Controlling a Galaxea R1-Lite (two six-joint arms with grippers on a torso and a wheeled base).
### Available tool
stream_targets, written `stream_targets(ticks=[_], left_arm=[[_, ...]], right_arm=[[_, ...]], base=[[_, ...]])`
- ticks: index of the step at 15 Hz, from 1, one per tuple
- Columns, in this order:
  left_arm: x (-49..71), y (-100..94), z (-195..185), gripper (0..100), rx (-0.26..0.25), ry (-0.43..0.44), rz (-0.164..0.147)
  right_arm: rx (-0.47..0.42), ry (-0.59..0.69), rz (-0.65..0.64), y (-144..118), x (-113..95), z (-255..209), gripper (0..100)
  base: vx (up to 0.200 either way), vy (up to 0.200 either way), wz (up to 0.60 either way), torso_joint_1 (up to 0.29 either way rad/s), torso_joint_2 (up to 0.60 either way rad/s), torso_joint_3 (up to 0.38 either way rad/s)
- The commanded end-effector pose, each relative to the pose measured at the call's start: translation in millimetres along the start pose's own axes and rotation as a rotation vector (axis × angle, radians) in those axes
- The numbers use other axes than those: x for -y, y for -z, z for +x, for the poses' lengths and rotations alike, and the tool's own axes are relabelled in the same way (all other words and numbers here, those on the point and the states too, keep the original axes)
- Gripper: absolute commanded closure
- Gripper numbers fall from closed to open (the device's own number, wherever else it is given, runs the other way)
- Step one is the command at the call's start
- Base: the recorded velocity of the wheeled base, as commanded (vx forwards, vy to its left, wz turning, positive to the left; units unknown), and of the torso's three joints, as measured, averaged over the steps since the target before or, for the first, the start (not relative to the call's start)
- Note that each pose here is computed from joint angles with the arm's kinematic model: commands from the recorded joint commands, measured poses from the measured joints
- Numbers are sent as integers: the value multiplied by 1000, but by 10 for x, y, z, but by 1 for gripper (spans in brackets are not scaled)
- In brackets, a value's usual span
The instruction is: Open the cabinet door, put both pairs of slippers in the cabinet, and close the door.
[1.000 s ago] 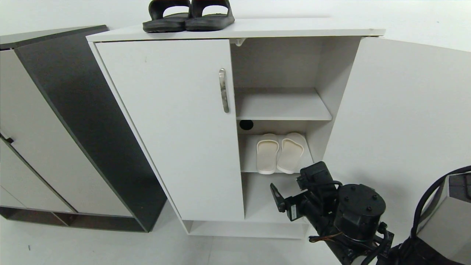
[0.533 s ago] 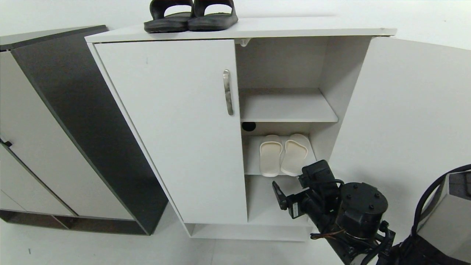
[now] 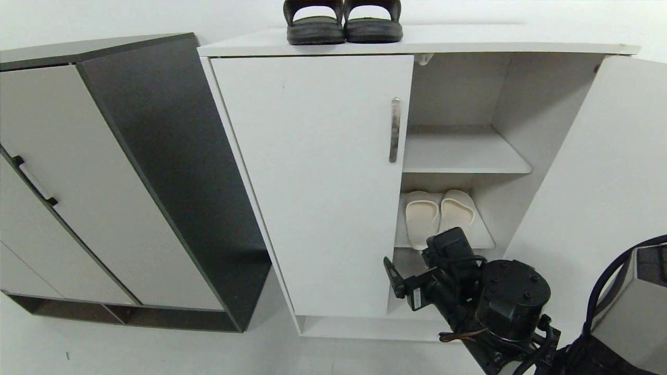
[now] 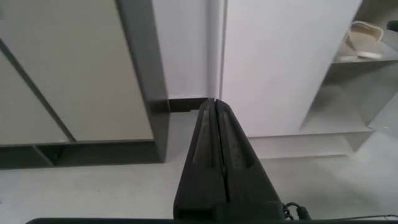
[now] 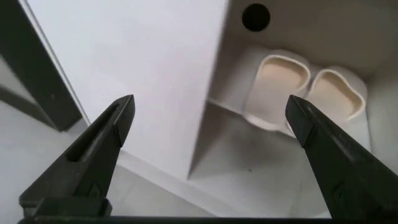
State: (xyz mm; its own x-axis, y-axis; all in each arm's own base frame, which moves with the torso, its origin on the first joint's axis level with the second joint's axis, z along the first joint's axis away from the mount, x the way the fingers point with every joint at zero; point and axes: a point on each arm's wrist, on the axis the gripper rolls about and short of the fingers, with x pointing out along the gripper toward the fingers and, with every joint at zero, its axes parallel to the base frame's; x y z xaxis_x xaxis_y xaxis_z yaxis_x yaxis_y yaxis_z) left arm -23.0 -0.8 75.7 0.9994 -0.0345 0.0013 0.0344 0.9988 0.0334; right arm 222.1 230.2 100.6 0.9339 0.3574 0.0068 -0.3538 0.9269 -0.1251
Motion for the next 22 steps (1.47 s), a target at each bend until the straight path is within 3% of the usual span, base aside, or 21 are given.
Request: stream_targets(ticks=[1,4,22], left_arm=[[0,0,1,100,-1,-1,0],[0,0,1,100,-1,-1,0],[0,0,1,100,-1,-1,-1]], right_arm=[[7,-8,3,5,0,-1,0],[14,-55,2,64,34,-13,0],[15,-86,-17,77,77,-5,0]], base=[[0,200,0,2,2,7],[0,200,0,2,2,2],[0,0,0,0,0,0]])
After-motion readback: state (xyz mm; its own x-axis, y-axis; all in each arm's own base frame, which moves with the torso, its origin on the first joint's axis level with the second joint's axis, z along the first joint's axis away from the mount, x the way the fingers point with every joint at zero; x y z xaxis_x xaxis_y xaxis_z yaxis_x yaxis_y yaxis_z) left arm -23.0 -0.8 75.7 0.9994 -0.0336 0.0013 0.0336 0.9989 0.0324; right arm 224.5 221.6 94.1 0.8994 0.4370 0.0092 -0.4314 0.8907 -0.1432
